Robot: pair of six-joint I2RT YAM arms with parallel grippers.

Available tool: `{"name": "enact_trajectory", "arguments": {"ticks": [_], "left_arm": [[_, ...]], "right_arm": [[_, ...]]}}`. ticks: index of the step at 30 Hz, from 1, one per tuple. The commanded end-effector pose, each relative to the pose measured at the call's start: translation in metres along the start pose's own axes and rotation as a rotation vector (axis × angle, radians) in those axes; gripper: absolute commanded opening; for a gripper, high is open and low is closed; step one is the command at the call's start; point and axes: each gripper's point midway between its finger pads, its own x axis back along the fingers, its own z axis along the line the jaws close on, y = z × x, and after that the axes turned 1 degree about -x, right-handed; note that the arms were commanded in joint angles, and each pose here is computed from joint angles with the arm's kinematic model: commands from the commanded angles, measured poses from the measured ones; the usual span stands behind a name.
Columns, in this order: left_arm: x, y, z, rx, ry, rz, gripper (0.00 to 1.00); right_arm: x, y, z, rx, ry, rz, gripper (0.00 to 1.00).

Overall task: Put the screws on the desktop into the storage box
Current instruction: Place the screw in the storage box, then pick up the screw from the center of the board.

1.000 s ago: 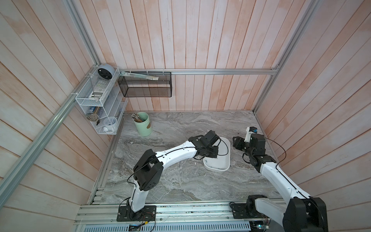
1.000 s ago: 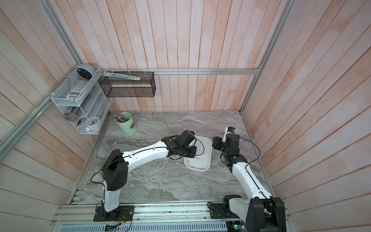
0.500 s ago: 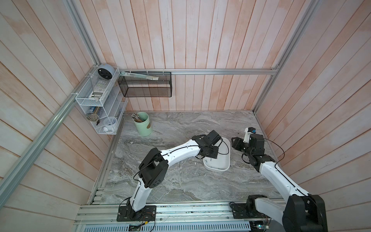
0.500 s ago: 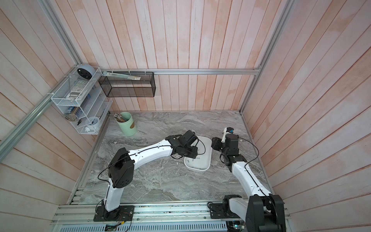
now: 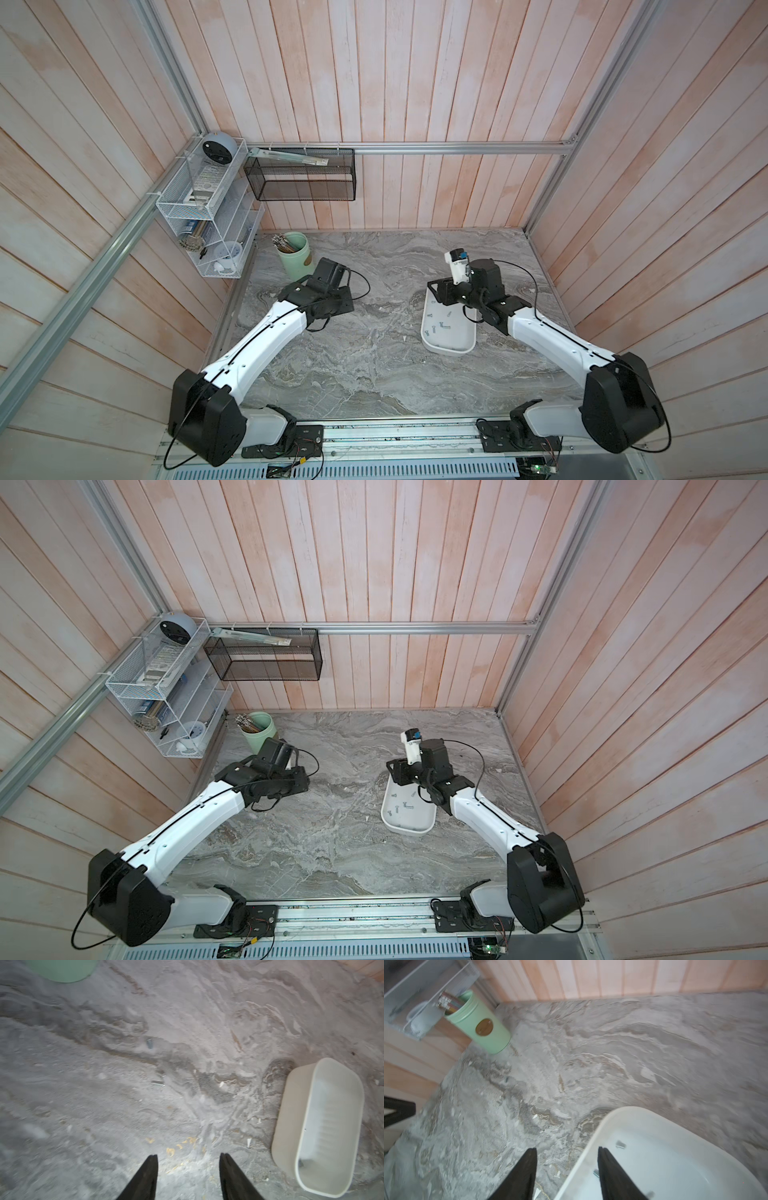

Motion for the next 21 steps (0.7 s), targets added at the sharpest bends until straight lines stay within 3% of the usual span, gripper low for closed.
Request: {"name": "enact_trajectory", "arguments": {"ticks": [1,10,21], "left_arm": [[0.028,-0.015,0.032,-0.063,0.115,0.02,0.53],[0.066,-0.021,0.059,-0.107,0.151,-0.128,0.53],[0.074,-0.02,0.06,-0.101,0.116,-0.2,0.53]], "right_arm": [[-0.035,-0.018,0.039,0.154,0.091,0.146,0.5],[-0.133,-0.05,0.115,0.34,0.225,0.365,0.48],[-0.196,-0.086,0.147,0.392,0.291,0.496,0.48]]}}
